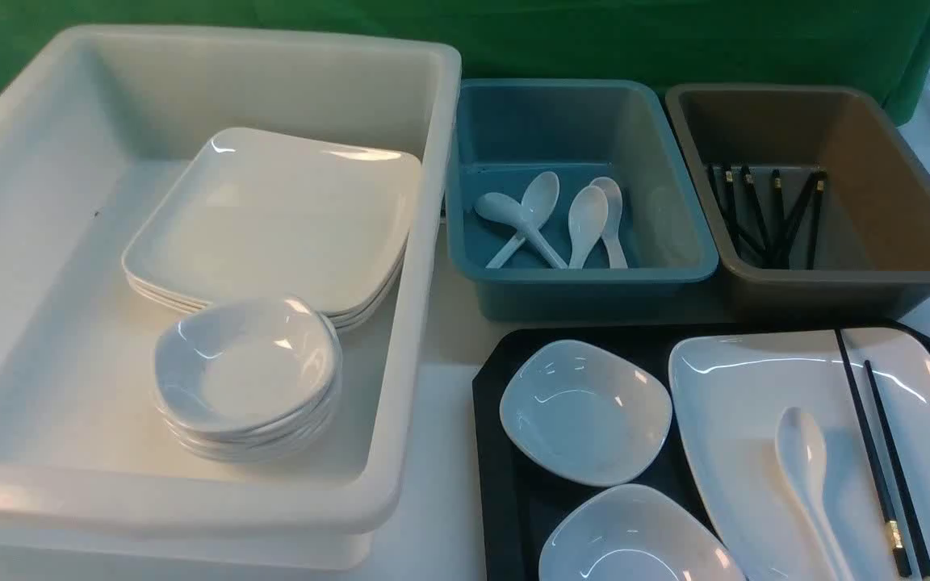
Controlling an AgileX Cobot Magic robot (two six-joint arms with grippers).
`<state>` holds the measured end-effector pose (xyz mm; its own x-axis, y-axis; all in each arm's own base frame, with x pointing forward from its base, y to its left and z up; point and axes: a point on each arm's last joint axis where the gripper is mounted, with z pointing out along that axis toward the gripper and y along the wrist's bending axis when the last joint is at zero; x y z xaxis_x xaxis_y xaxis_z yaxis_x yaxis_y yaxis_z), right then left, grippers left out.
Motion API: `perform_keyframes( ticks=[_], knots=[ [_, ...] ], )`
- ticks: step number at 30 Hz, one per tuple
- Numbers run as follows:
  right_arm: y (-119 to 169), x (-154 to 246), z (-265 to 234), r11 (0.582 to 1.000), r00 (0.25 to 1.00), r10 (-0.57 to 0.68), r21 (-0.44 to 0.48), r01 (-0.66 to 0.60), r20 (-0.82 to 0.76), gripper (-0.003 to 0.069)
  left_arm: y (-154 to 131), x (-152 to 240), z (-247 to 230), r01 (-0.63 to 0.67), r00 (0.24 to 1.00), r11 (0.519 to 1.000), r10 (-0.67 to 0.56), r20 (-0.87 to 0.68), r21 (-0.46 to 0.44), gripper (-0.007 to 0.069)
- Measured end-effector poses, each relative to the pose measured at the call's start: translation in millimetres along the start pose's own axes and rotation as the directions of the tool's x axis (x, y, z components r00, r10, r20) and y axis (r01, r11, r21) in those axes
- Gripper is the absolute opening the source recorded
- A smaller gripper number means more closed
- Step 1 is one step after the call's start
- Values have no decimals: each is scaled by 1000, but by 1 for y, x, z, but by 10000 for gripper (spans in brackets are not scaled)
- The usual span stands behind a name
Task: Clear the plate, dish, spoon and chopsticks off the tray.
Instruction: Use the right arm to grab a pair of chopsticks from the plate
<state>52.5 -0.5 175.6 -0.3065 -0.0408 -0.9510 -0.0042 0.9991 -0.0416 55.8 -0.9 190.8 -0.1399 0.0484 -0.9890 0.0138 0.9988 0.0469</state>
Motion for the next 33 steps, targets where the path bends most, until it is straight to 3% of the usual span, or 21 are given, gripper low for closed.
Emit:
perform_keyframes(
  ticks=[26,31,33],
  knots=[
    [0,0,0,1000,1000,0,0,0,0,238,0,-1,0,-17,1000,1000,17,12,-5,4],
    [0,0,0,1000,1000,0,0,0,0,238,1,-16,-1,181,968,983,-182,171,20,4],
    [0,0,0,1000,1000,0,0,0,0,238,5,-25,-4,350,897,936,-350,270,49,4]
  ],
)
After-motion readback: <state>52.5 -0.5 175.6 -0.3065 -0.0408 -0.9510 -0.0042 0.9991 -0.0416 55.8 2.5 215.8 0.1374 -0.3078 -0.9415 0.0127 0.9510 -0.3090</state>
